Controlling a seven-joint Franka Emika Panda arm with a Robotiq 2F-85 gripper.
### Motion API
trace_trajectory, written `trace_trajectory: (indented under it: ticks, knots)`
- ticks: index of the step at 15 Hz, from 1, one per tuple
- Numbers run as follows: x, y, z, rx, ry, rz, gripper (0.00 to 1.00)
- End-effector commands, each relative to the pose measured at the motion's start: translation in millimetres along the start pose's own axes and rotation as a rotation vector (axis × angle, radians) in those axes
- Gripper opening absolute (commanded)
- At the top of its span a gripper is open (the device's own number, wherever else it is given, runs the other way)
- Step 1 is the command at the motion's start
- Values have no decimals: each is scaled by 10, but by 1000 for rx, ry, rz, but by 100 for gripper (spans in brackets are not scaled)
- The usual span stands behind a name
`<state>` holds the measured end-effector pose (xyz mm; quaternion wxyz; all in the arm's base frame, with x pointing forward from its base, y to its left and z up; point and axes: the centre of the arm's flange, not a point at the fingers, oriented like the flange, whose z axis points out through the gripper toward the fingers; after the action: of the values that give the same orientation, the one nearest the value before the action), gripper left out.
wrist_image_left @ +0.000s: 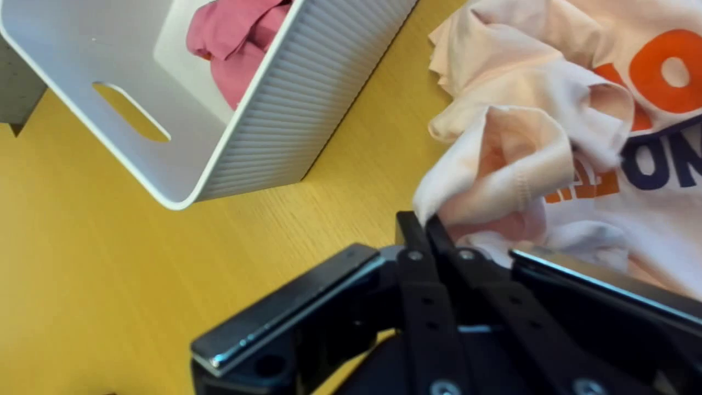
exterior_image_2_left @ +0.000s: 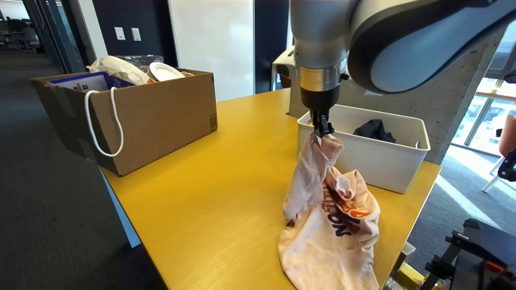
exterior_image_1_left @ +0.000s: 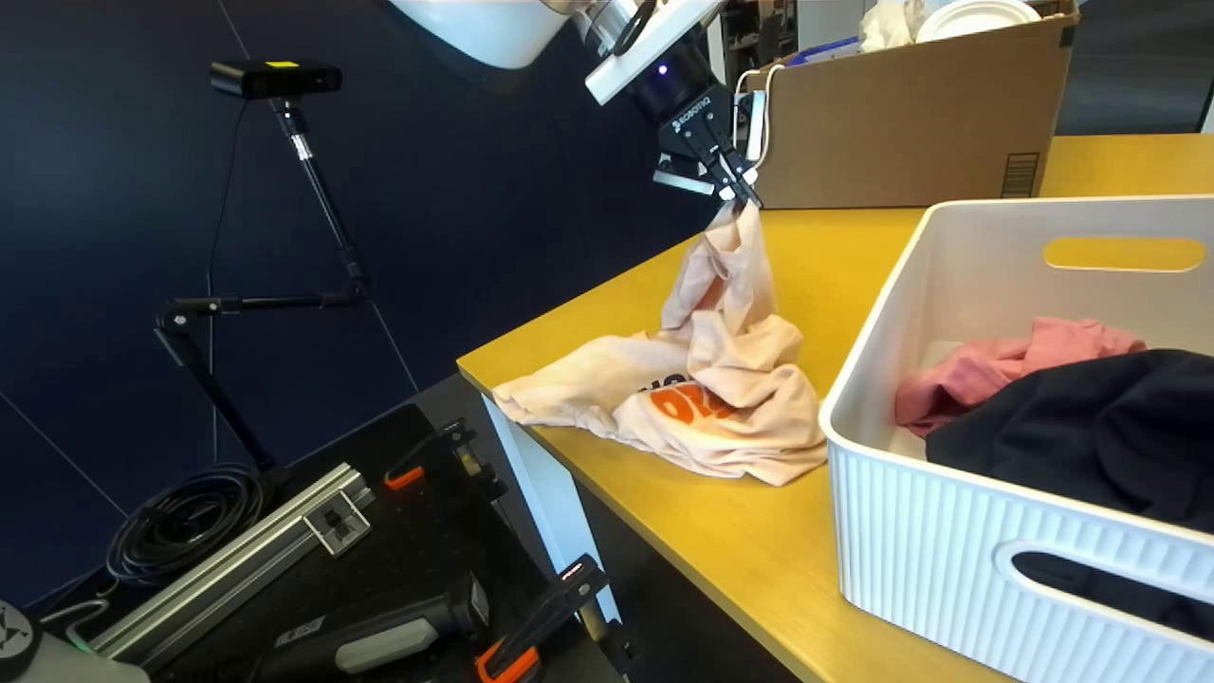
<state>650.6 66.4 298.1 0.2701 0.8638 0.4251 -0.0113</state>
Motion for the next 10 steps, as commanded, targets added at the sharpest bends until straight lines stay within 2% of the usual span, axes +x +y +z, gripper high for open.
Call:
trace_trajectory:
  ticks: [1, 6, 10]
  knots:
    - [310, 300, 188, -28, -23, -69, 1]
    - [348, 509, 581, -74, -36, -110, 1]
    - [443, 441, 639, -98, -22, -176, 1]
